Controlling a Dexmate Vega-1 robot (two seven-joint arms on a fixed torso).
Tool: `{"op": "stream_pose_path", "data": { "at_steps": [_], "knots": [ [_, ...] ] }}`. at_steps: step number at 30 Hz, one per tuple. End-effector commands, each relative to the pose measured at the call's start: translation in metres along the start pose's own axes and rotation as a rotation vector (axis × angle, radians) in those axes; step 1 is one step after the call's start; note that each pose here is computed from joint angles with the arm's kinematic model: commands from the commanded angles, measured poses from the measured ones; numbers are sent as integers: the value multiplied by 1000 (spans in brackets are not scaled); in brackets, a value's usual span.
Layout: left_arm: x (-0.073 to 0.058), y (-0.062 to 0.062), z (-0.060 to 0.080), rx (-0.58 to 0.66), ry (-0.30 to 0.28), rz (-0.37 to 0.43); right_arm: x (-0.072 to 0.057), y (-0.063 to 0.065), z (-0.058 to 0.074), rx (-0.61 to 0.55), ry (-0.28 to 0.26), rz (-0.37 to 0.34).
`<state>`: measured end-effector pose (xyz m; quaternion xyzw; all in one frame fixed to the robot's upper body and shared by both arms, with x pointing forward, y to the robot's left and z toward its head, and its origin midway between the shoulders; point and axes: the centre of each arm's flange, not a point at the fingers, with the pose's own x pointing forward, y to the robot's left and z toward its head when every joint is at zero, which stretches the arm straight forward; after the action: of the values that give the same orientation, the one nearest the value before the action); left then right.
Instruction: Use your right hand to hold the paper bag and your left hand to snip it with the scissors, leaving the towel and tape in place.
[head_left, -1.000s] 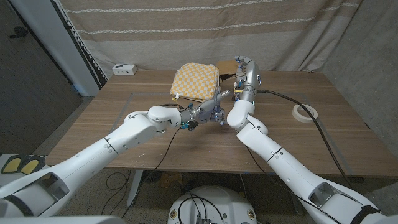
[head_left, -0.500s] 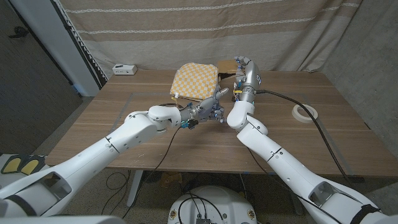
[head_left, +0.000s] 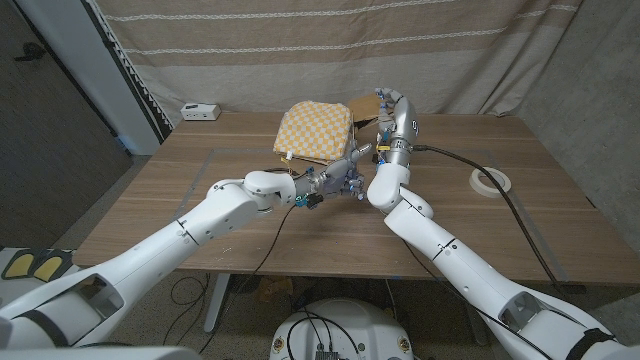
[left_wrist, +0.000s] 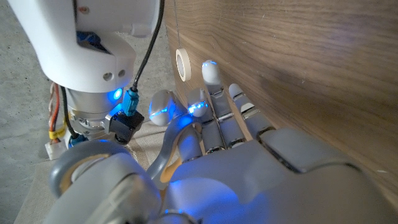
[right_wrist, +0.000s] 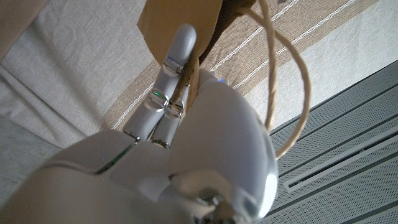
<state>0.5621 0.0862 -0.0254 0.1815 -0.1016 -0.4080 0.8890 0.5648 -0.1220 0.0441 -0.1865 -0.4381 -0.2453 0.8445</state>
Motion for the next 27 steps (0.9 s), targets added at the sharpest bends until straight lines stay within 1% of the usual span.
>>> {"op": "stream_pose_path", "data": {
  "at_steps": [1, 6, 10, 18, 27],
  "knots": [
    [-1, 8, 7, 14, -29, 45, -3, 1, -3, 15, -10, 7],
    [-2, 13, 9, -4, -49, 64, -4, -1, -5, 9, 0, 0],
    [-2, 13, 10, -3, -55, 71, -5, -3, -7, 12, -1, -5],
    [1, 12, 9, -2, -40, 54, -6, -10, -7, 23, -19, -24],
    [5, 8, 7, 1, -14, 14, -6, -12, -6, 12, -43, -22]
  ]
}}
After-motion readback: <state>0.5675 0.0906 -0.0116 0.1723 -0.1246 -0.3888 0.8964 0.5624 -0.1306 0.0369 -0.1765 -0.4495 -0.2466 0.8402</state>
